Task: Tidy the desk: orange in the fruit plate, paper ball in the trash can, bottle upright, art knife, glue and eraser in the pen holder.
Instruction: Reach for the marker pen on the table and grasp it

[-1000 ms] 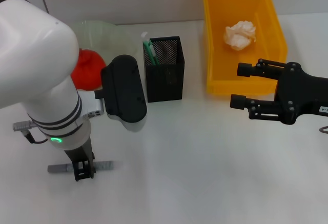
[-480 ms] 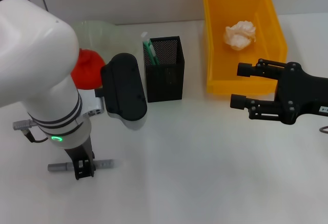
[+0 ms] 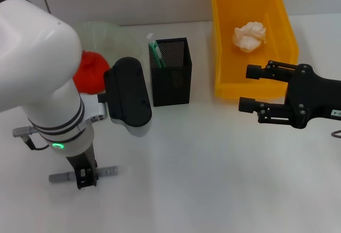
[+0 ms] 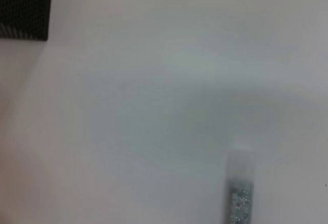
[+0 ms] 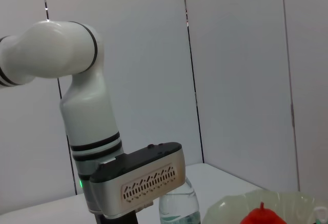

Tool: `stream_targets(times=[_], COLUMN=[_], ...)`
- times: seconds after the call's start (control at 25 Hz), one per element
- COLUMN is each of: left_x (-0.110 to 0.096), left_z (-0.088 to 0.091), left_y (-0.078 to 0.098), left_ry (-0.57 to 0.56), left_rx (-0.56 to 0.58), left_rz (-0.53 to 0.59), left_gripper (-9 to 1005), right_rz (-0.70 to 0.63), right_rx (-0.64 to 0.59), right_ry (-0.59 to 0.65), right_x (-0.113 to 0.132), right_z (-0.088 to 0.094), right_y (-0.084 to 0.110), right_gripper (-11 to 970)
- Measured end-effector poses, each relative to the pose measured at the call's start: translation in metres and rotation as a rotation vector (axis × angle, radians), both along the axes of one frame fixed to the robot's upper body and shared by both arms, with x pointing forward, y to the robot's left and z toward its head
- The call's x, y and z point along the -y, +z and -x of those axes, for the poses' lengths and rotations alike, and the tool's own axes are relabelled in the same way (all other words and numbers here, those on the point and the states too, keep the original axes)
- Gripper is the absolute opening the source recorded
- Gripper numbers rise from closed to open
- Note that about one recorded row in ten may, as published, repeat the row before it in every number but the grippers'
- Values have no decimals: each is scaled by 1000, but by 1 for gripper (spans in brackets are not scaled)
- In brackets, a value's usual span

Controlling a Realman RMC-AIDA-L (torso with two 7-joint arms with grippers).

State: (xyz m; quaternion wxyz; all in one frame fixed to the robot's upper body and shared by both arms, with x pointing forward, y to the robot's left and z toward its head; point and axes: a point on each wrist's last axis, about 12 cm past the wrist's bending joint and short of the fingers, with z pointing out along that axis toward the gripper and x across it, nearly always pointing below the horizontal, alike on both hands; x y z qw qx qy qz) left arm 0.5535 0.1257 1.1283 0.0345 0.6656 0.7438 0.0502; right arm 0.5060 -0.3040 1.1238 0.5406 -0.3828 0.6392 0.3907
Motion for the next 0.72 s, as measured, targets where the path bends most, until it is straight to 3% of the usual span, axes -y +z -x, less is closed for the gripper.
stream_targets(times=[0.72], left_x=[0], left_z=[1], left_y=[-1], left_ry=[5], left_rx=[-26], left_rz=[-9], left_gripper=[226], right_rz=[-1], right_rx=[1], right_ry=[3], right_x=[0], right_z=[0], right_y=[0], right_gripper=[761])
